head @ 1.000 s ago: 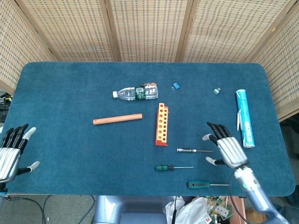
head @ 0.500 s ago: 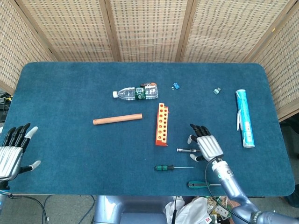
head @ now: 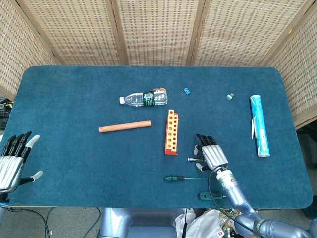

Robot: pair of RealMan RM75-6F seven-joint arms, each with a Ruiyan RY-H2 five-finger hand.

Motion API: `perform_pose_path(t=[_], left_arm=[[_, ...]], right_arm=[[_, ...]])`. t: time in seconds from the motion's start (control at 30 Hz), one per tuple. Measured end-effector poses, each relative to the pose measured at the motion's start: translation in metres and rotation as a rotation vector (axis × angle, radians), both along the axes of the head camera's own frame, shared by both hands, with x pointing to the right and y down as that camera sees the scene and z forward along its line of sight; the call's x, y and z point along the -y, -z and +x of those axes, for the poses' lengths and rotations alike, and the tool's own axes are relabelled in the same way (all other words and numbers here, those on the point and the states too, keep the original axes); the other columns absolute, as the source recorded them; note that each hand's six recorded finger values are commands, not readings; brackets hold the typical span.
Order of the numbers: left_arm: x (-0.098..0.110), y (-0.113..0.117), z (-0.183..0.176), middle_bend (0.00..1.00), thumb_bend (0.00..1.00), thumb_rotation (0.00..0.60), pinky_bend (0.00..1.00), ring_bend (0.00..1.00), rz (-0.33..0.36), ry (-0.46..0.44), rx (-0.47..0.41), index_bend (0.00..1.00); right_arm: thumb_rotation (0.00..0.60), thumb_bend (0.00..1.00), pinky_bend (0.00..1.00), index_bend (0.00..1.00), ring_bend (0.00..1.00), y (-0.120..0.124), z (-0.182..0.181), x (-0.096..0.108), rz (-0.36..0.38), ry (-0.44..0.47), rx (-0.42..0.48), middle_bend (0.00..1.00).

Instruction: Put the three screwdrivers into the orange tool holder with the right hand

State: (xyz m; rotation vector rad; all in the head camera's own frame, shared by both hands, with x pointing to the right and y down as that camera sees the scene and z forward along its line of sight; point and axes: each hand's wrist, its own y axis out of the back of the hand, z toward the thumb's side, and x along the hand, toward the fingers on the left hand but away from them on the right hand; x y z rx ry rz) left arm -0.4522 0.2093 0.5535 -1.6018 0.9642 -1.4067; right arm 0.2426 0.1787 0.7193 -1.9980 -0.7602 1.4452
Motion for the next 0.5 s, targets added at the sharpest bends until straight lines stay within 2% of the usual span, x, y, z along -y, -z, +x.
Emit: perform_pose_path(t=[0.5], left_arm=[[0.001,0.000,-0.001,0.00,0.00,0.600,0.00,0.00,0.001,0.004,0.001,0.00]], right_arm=[[0.600,0.28,0.00,0.45,0.00,-0.013,-0.008,0.000,-0.028,0.012,-0.014,0.00]])
